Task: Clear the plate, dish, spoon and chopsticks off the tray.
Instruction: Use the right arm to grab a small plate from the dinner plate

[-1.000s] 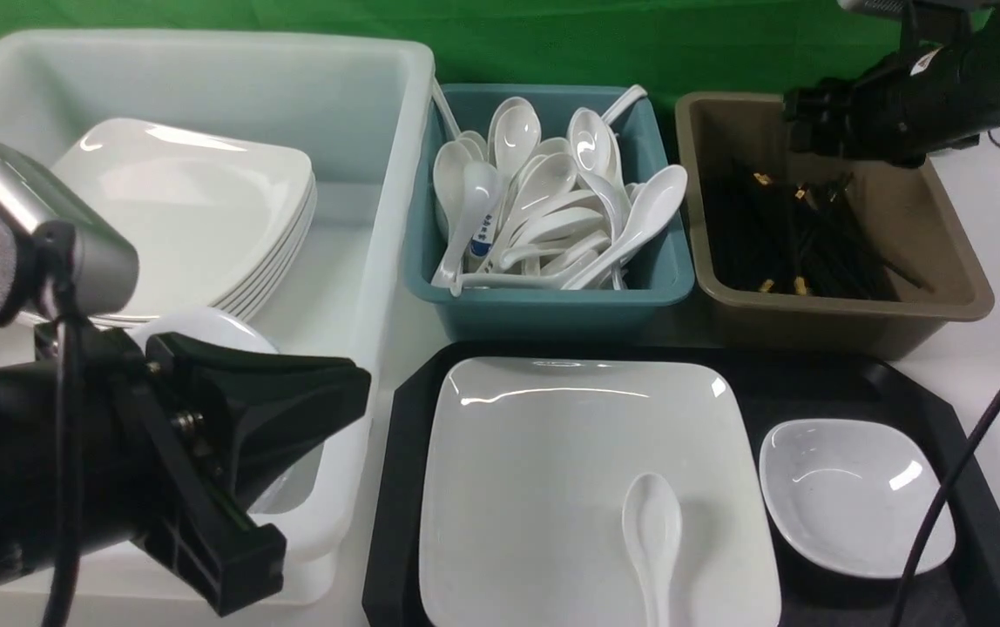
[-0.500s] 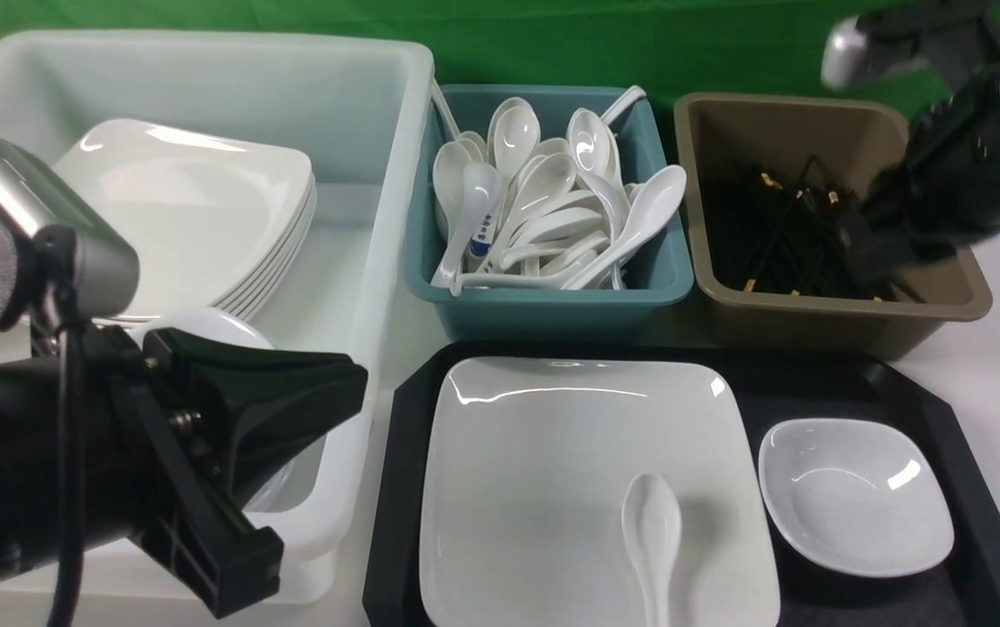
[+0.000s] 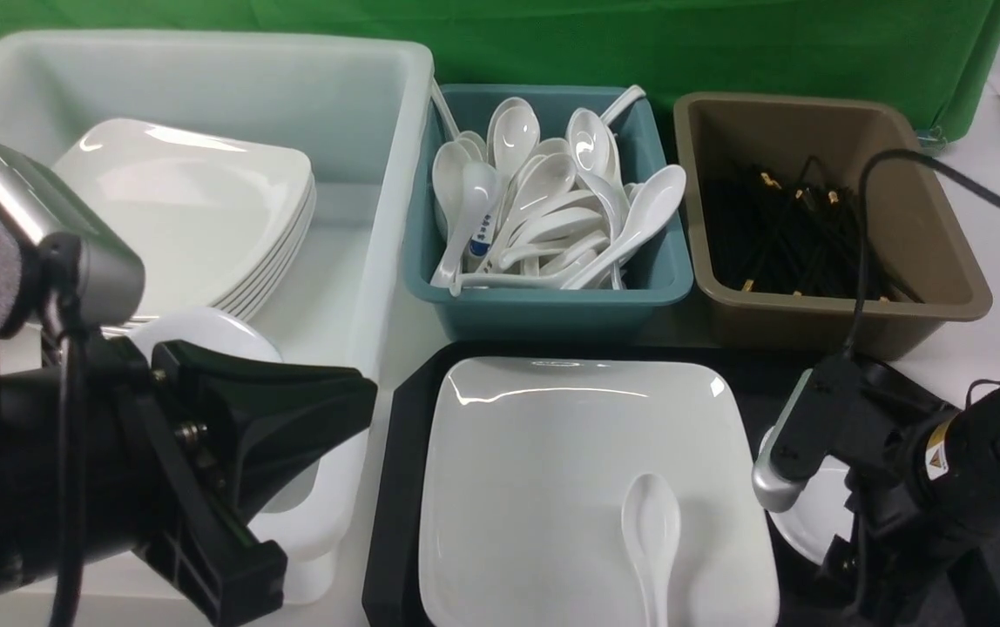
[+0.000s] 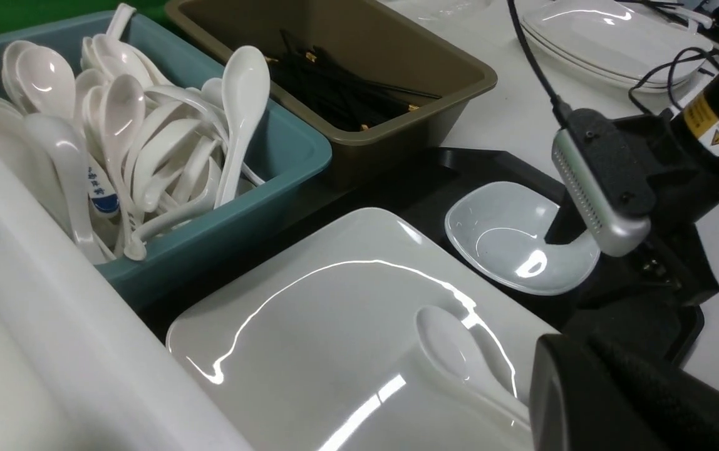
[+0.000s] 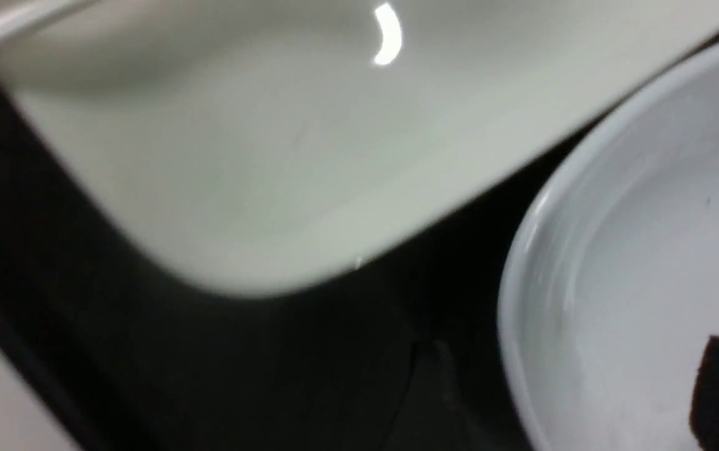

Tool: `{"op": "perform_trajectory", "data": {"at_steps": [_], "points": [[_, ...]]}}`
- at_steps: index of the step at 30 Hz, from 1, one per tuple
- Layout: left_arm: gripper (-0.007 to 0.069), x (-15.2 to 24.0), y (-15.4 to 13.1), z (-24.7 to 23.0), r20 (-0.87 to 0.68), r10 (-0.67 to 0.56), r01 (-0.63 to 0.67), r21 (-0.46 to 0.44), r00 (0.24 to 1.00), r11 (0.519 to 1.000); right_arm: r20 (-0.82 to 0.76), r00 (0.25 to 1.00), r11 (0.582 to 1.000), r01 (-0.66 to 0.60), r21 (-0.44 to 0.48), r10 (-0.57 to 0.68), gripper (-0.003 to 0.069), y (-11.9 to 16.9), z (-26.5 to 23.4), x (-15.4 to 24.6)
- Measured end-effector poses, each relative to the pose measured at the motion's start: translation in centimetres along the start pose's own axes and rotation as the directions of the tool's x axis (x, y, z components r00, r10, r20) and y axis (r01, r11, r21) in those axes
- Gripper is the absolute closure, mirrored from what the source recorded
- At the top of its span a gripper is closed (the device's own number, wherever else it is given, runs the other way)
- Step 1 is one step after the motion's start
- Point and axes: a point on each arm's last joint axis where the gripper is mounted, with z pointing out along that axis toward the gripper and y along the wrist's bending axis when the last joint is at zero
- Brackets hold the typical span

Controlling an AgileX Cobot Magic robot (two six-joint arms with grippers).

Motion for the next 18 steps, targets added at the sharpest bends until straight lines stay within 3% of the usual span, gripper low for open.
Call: {"op": "perform_trajectory", "data": {"at_steps": [10,14,18], "points": [[0.0608,0.0,0.0,0.0,-0.003,-0.002,0.002,0.002,1.000,1.000,-0.077,0.996,0.999,0.047,-0.002,-0.047,0.0194,-0.5,4.0,-0.1],[0.0608,0.0,0.0,0.0,-0.003,0.000,0.000,0.002,1.000,1.000,-0.079,0.996,0.999,0.044,-0.004,-0.044,0.0277,-0.4,4.1,-0.2],[0.0608,0.0,-0.1,-0.1,-0.005,0.001,-0.001,0.006,1.000,1.000,-0.077,0.995,0.998,0.064,0.011,-0.063,0.0412,-0.6,4.1,-0.3]]}}
